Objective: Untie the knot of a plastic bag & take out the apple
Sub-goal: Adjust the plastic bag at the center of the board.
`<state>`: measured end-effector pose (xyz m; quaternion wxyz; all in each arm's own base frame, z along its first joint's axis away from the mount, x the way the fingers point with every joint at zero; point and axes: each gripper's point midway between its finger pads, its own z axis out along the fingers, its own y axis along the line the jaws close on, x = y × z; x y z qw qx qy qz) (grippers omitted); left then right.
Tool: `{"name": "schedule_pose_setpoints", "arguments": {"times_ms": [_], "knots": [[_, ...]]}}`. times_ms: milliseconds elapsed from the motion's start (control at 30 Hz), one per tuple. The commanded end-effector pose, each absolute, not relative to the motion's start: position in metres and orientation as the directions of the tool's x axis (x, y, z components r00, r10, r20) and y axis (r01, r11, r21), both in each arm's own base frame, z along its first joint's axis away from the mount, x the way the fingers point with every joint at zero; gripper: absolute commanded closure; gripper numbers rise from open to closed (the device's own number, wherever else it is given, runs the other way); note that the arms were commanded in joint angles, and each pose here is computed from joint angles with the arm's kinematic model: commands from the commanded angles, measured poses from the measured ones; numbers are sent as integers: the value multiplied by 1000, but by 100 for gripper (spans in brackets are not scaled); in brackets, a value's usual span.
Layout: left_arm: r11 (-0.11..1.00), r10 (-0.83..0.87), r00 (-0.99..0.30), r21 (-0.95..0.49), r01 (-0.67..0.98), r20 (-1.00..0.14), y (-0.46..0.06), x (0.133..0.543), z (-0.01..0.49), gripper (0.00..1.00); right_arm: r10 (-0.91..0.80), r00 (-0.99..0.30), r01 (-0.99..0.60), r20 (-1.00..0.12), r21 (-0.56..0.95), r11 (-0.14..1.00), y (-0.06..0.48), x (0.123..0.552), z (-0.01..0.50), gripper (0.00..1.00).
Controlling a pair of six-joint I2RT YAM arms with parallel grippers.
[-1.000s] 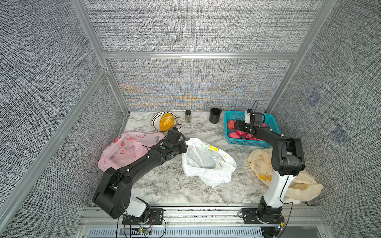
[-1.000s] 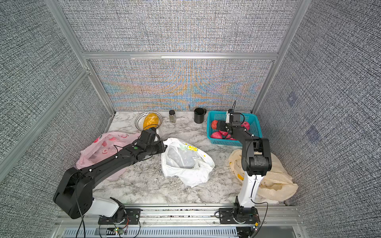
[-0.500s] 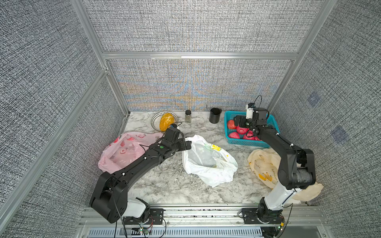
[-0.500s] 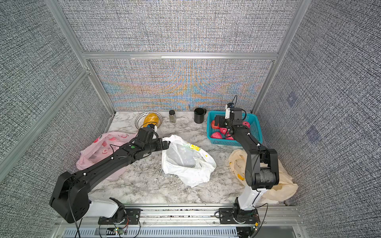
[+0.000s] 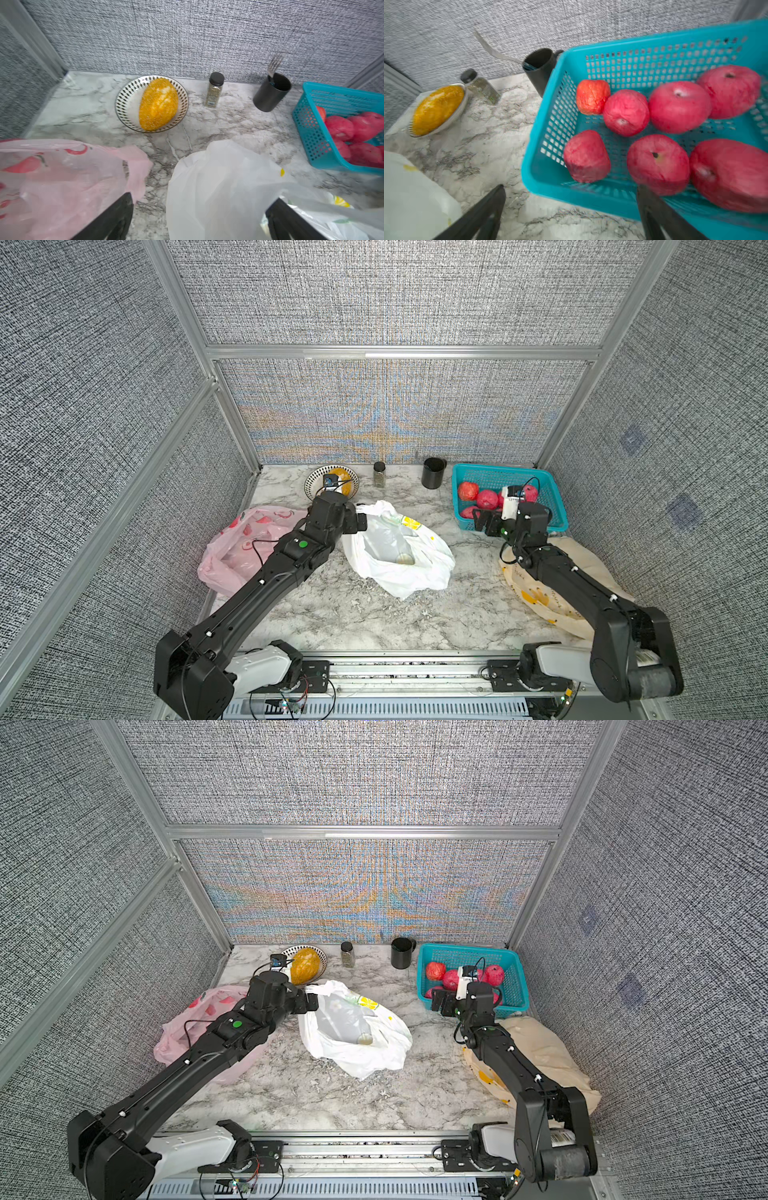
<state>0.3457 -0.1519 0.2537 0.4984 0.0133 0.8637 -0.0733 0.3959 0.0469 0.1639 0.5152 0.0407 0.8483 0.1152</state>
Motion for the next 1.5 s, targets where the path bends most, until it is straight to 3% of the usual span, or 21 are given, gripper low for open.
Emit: {"name": "schedule_pose_setpoints", "arguments": {"times_ms": [0,200,433,667,1133,1467], "knots": [[999,40,-462,39,12,-886,-125,350,254,0,169,-364,43,-916,165,985,22,400,169,2],[987,126,-483,160,-29,-867,-107,355,229,0,156,-339,150,-928,111,982,-11,392,138,2],[976,113,-481,187,-109,-869,-69,361,198,0,130,-284,190,-950,77,979,-28,395,120,2],[952,150,-391,239,-189,-908,-35,354,191,0,65,-226,134,-972,35,990,-23,393,128,2],[947,158,-375,248,-206,-914,-13,367,146,0,32,-97,72,-995,25,997,-14,367,128,2],[959,171,-350,237,-156,-921,-19,373,131,0,23,-113,60,-993,16,998,-11,369,126,2]]}}
